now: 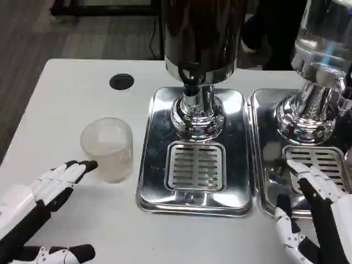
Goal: Grasp the cup under the faucet to collect the drink, then remove the cup.
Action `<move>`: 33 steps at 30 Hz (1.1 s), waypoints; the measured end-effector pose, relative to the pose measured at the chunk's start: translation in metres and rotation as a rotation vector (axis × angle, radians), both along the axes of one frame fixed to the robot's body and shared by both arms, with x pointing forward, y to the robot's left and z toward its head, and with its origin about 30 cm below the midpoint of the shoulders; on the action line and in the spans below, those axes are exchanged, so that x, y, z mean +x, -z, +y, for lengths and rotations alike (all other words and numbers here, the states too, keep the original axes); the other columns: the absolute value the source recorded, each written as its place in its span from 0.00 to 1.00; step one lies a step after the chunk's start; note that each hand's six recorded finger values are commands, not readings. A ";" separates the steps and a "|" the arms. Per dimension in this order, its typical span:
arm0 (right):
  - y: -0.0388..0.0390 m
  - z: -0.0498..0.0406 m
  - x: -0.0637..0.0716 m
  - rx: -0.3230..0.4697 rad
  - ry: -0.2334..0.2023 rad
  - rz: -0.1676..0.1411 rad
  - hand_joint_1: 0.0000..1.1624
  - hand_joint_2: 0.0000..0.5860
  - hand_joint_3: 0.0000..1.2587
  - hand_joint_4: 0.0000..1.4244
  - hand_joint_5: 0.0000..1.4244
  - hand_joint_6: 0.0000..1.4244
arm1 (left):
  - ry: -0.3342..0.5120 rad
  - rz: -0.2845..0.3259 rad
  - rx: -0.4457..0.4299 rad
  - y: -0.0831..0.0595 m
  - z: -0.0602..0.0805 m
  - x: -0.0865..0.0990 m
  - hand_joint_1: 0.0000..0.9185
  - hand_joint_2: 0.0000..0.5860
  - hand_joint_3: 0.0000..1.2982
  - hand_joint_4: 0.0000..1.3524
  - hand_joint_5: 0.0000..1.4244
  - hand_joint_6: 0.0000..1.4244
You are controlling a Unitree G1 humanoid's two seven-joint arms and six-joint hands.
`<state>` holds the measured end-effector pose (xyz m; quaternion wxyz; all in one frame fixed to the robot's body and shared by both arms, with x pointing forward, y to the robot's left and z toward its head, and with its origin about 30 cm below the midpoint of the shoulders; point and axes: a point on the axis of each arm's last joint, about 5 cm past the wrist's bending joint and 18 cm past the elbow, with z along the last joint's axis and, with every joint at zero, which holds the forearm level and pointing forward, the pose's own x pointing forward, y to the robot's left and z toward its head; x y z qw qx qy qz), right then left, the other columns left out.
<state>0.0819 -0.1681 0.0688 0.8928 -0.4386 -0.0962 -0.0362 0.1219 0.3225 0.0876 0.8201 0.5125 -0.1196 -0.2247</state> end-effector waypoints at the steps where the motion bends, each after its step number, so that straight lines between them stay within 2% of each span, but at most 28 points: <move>1: 0.0000 -0.0003 0.000 -0.001 0.001 0.000 0.29 0.90 0.20 0.15 0.13 0.20 | 0.000 0.000 -0.001 0.000 0.000 0.000 0.00 0.18 0.00 0.00 0.00 0.03; 13: 0.0010 -0.0002 -0.003 0.001 0.004 0.011 0.29 0.90 0.21 0.15 0.12 0.20 | -0.001 -0.001 -0.004 0.000 0.000 0.000 0.00 0.18 0.00 0.00 0.00 0.06; 17: 0.0001 -0.0060 -0.004 0.009 -0.001 -0.002 0.29 0.90 0.21 0.15 0.12 0.20 | 0.011 -0.019 -0.022 0.002 -0.007 0.002 0.00 0.18 0.00 0.00 0.00 0.07; 20: 0.0013 -0.0092 -0.004 0.006 0.003 0.002 0.29 0.90 0.21 0.15 0.12 0.20 | 0.015 -0.025 -0.036 0.003 -0.012 0.001 0.00 0.18 0.00 0.00 0.00 0.07; 26: 0.0013 -0.0095 -0.004 0.008 0.003 -0.001 0.30 0.90 0.22 0.15 0.12 0.20 | 0.005 -0.024 -0.036 0.003 -0.011 0.000 0.00 0.18 0.00 0.00 0.00 0.07; 33: 0.0010 -0.0080 -0.003 0.013 0.002 -0.002 0.30 0.90 0.22 0.15 0.12 0.20 | -0.037 -0.053 -0.078 0.000 -0.008 0.000 0.00 0.18 0.00 0.00 0.00 0.07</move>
